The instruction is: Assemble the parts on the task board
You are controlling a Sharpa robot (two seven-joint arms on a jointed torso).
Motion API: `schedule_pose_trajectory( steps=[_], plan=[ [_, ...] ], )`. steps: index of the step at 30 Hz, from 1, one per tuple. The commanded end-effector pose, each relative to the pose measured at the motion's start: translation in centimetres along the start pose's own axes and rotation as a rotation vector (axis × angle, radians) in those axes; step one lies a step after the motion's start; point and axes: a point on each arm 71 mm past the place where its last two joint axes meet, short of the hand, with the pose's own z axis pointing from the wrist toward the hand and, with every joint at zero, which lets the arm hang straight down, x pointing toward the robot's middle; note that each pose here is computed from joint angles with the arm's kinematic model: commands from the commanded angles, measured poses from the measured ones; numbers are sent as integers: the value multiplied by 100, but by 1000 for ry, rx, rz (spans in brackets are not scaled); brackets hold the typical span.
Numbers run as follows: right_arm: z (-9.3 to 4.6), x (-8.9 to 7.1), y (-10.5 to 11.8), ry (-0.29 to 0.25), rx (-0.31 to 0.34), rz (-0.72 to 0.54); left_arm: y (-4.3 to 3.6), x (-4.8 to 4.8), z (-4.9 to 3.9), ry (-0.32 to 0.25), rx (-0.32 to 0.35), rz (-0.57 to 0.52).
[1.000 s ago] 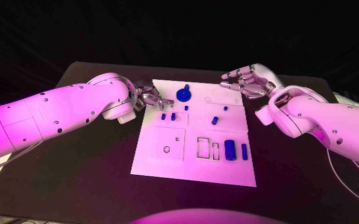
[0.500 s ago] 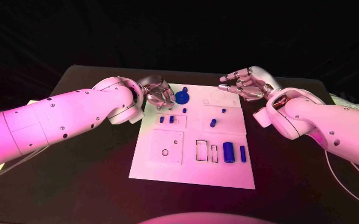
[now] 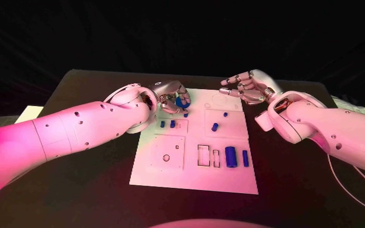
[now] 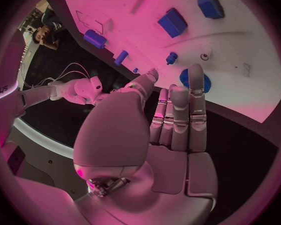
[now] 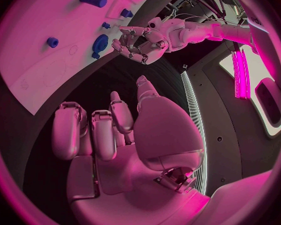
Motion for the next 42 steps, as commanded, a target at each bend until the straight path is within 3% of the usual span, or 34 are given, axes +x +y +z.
schedule_pose_trajectory(
  steps=[1, 9, 16, 31, 42],
  plan=[
    [1, 10, 7, 4, -11, 5, -47, 44, 26, 30, 48, 96],
    [3, 16, 9, 5, -11, 8, -33, 141, 88, 127, -8, 162],
    [3, 17, 9, 6, -11, 8, -31, 179, 109, 170, -35, 182],
    [12, 30, 14, 8, -12, 10, -66, 207, 183, 159, -26, 196],
    [12, 29, 11, 10, -11, 10, -73, 231, 188, 179, -30, 203]
  ],
)
